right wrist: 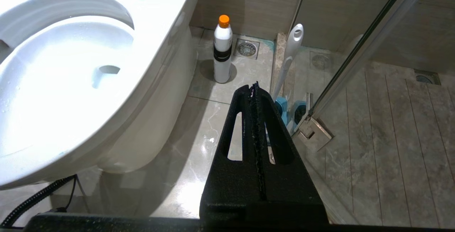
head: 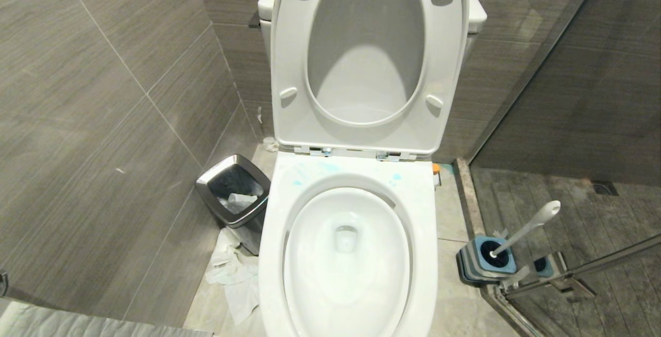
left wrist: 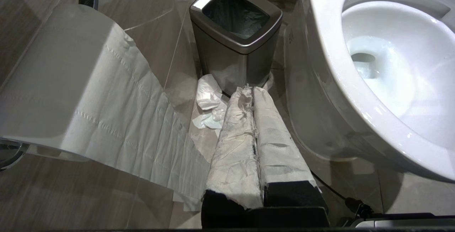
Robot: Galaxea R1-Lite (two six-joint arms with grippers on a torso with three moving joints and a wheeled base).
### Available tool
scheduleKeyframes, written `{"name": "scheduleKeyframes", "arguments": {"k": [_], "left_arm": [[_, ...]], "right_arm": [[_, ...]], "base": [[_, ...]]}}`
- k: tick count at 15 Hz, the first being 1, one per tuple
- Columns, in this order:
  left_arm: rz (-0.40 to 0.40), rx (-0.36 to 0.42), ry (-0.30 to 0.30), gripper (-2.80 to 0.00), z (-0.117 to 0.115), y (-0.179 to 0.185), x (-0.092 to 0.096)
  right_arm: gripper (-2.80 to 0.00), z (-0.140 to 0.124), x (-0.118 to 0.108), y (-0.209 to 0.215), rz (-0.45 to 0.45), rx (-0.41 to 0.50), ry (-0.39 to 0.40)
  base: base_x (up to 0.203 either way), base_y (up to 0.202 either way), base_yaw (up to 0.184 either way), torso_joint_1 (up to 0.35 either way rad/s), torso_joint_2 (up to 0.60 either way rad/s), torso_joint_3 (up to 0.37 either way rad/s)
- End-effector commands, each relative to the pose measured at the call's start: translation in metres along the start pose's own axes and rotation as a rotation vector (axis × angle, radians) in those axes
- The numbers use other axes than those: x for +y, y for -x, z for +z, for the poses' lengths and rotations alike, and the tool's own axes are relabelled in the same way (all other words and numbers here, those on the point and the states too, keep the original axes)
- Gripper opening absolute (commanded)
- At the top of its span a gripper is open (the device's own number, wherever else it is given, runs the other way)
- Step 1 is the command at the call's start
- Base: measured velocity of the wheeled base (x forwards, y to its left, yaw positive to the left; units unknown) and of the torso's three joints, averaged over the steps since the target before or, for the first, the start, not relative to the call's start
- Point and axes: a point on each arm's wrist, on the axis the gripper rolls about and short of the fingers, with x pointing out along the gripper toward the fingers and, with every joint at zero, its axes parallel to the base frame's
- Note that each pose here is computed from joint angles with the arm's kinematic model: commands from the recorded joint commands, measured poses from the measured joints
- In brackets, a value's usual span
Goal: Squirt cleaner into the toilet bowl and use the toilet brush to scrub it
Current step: Pour in the cleaning agent
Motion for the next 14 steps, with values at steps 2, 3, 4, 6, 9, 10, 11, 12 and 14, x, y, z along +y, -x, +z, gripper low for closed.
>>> {"name": "scheduleKeyframes", "arguments": {"k": [2, 3, 4, 6, 9, 10, 11, 12, 14], "left_arm": [[-0.001, 0.002, -0.001, -2.80, -0.0002, -0.0003, 0.0000], [-0.001, 0.002, -0.005, -2.80, 0.0001, -0.0002, 0.0000], [-0.001, 0.002, -0.005, -2.80, 0.0001, -0.0002, 0.0000], [-0.002, 0.002, -0.005, -2.80, -0.0002, -0.0003, 0.0000], [-0.001, 0.002, -0.007, -2.80, 0.0001, -0.0002, 0.0000], [-0.001, 0.002, -0.007, -2.80, 0.0001, -0.0002, 0.0000], [-0.001, 0.002, -0.007, -2.80, 0.0001, -0.0002, 0.0000], [-0.001, 0.004, -0.007, -2.80, -0.0001, -0.0002, 0.0000], [-0.001, 0.005, -0.007, -2.80, -0.0002, -0.0002, 0.0000]], "right_arm": [[-2.80, -0.0069, 0.0001, -0.0015, 0.001, 0.025, 0.001], [-2.80, -0.0069, 0.0001, -0.0015, 0.001, 0.025, 0.001], [-2.80, -0.0069, 0.0001, -0.0015, 0.001, 0.025, 0.001], [-2.80, -0.0069, 0.0001, -0.0015, 0.001, 0.025, 0.003], [-2.80, -0.0069, 0.0001, -0.0015, 0.001, 0.025, 0.003], [-2.80, -0.0069, 0.0001, -0.0015, 0.001, 0.025, 0.004], [-2.80, -0.0067, 0.0001, -0.0015, 0.001, 0.023, 0.006], [-2.80, -0.0067, 0.0001, -0.0015, 0.000, 0.023, 0.006], [-2.80, -0.0068, 0.0001, -0.0015, -0.001, 0.025, 0.006]], "base": [[0.000, 0.000, 0.000, 0.000, 0.00, 0.000], [0.000, 0.000, 0.000, 0.000, 0.00, 0.000], [0.000, 0.000, 0.000, 0.000, 0.00, 0.000], [0.000, 0.000, 0.000, 0.000, 0.00, 0.000], [0.000, 0.000, 0.000, 0.002, 0.00, -0.017], [0.000, 0.000, 0.000, 0.002, 0.00, -0.115], [0.000, 0.000, 0.000, 0.002, 0.00, -0.149], [0.000, 0.000, 0.000, 0.002, 0.00, -0.169], [0.000, 0.000, 0.000, 0.003, 0.00, -0.183]]}}
